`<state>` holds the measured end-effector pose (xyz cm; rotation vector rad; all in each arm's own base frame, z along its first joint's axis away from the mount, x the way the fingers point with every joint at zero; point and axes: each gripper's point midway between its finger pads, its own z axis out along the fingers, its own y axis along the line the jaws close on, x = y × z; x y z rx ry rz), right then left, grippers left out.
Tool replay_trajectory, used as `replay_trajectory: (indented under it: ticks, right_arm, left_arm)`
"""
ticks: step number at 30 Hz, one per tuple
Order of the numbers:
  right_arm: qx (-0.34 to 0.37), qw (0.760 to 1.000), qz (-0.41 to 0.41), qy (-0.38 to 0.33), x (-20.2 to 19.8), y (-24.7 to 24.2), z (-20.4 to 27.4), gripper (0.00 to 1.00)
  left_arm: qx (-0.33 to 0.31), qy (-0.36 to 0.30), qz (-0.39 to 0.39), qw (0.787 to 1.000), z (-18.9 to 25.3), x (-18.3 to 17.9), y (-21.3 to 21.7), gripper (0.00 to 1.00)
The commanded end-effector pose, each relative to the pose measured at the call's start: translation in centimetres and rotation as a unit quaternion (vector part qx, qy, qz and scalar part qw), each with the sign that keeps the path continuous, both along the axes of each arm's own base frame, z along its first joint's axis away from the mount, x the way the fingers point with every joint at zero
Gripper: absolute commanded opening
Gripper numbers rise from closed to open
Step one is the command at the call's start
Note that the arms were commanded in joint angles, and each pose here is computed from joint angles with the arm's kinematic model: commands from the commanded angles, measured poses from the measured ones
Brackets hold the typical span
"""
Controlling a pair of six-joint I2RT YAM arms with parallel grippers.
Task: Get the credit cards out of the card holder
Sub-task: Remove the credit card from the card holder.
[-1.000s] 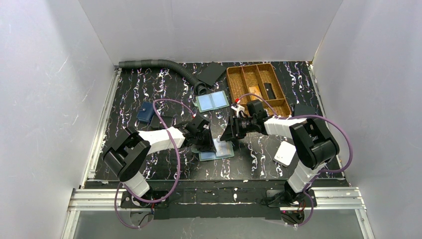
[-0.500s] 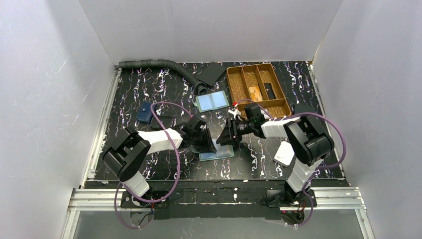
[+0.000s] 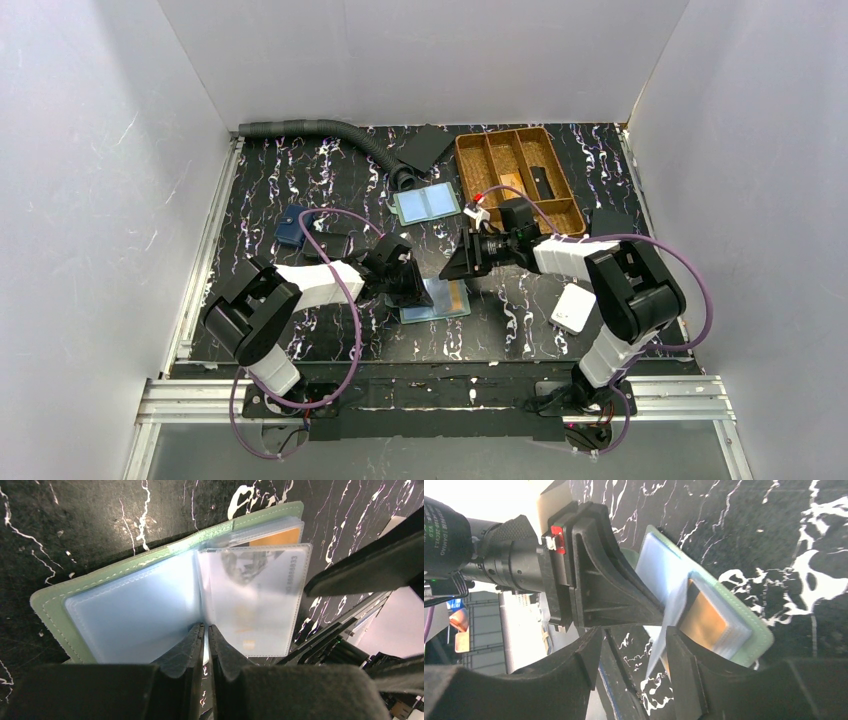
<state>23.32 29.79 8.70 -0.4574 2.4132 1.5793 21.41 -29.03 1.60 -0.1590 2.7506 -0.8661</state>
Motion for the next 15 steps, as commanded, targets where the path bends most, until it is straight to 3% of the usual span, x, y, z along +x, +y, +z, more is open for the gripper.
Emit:
replay_trajectory:
  ticks: [1, 12, 15]
  right_arm:
    - [0.0, 0.999, -0.008, -0.04, 1.6, -0.4, 1.2, 0.59]
    - [-0.027, 0.999, 0.015, -0.026, 0.4, 0.1, -0.8, 0.57]
    - [-0.03, 0.999, 0.03, -0.023, -0.3, 0.6, -1.2, 0.5]
  left_arm:
    - [0.065, 0.029, 0.011, 0.997, -2.7, -1.6, 3.1, 0.08]
    - [0.049, 0.019, 0.01, 0.999, -2.2, -1.2, 2.5, 0.08]
    - [0.045, 0.016, 0.009, 0.999, -1.9, -1.2, 2.4, 0.08]
